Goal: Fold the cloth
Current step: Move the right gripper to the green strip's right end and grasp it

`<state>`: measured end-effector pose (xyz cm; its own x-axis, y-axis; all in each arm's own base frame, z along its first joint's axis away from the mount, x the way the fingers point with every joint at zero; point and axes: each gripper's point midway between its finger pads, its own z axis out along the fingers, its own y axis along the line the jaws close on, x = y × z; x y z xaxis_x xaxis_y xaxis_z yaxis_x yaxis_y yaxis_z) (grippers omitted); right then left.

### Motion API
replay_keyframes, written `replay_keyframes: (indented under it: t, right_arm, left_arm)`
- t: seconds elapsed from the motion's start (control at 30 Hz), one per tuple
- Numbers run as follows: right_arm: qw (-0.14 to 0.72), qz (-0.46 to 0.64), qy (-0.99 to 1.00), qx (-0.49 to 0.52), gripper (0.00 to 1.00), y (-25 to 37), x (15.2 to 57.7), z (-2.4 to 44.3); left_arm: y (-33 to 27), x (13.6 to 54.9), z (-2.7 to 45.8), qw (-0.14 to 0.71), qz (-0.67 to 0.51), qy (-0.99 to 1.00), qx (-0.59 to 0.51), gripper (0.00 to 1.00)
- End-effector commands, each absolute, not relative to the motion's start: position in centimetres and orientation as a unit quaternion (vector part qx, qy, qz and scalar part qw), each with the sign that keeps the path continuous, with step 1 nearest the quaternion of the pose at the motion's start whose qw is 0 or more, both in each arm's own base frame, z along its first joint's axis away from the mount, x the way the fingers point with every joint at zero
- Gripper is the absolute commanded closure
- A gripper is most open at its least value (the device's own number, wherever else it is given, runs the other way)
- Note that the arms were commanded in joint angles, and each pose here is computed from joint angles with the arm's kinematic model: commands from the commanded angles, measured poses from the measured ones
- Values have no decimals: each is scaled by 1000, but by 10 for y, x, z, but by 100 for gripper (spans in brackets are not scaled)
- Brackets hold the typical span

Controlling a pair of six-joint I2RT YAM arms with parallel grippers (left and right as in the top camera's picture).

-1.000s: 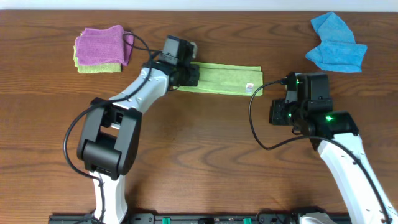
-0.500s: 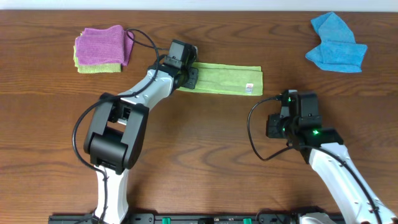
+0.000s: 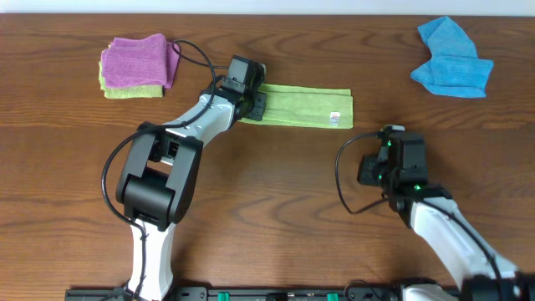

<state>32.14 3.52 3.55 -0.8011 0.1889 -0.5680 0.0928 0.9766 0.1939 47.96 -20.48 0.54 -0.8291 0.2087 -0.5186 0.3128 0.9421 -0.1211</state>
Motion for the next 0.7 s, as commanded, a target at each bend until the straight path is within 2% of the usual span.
replay_keyframes:
  t: [0.0, 0.17, 0.2, 0.23, 0.3, 0.4, 0.5, 0.67]
  right_arm:
    - [285, 119, 943, 124, 99, 37, 326, 15]
    - [280, 187, 931, 141, 97, 55, 341, 1]
    - [283, 205, 927, 134, 91, 62, 344, 1]
    - [288, 219, 924, 127, 80, 66, 347, 2]
    - [298, 239, 915, 132, 73, 71, 354, 7]
    - [322, 250, 904, 130, 54, 72, 364, 17]
    - [333, 254, 897, 138, 51, 70, 369, 22]
    - [335, 259, 884, 196, 36, 50, 374, 23]
  left_arm:
    - [-201, 476, -6, 244, -96, 954, 143, 94]
    - [-201, 476, -6, 244, -96, 954, 143, 94]
    - [-201, 476, -6, 244, -96, 954, 143, 94]
    - [-201, 476, -6, 244, -96, 954, 143, 94]
    - [-200, 476, -6, 243, -96, 955, 143, 94]
    - [-200, 475, -7, 242, -96, 955, 143, 95]
    - [-200, 474, -7, 239, -95, 956, 143, 94]
    - [-199, 473, -8, 237, -94, 956, 143, 94]
